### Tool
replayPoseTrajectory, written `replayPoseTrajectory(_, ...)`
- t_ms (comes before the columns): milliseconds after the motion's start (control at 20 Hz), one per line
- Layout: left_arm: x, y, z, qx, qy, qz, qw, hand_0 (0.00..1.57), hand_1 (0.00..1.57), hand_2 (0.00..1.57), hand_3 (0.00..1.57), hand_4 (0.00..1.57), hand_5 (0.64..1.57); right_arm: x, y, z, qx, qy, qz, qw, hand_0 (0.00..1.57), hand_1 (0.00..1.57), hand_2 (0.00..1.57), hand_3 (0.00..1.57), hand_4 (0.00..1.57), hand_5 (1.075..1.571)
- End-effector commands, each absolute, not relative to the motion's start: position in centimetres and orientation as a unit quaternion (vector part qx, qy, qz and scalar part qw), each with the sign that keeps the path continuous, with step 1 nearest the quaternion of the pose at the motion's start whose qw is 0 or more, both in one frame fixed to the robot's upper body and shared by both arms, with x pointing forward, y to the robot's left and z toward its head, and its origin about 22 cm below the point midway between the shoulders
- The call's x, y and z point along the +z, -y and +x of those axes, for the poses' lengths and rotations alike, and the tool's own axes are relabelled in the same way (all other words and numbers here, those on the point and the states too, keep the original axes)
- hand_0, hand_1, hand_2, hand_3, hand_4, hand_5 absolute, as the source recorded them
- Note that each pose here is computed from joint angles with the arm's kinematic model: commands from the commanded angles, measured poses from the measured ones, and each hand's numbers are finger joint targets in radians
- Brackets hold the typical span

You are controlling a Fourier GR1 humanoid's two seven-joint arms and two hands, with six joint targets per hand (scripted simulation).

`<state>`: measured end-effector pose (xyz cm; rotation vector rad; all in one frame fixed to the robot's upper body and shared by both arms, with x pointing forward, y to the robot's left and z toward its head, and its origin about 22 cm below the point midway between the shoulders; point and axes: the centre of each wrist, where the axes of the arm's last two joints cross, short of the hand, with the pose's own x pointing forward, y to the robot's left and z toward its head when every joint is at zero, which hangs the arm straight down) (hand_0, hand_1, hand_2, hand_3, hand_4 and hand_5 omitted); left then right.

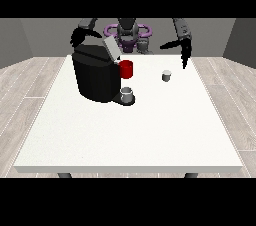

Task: Insert the coffee pod into the coffee machine and close the lid

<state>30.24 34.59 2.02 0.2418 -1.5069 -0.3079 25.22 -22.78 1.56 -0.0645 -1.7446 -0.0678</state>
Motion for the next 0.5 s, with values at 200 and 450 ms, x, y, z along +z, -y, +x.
replayPoseTrajectory(200, -1.4, -34.7, 31.6, -0.155, 0.645, 0.133, 0.737, 0.00, 0.00, 0.00, 0.00, 0.00, 1.571, 3.8, 21.4, 26.5, -0.029, 0.765, -0.016, 0.643, 0.00, 0.00, 0.00, 0.00, 0.28, 1.571)
replayPoseTrajectory(450, -1.5, -33.4, 32.3, -0.221, 0.626, 0.153, 0.732, 0.00, 0.00, 0.00, 0.00, 0.00, 1.571, 2.2, 22.3, 27.3, -0.043, 0.752, -0.042, 0.656, 0.00, 0.00, 0.00, 0.00, 0.35, 1.571)
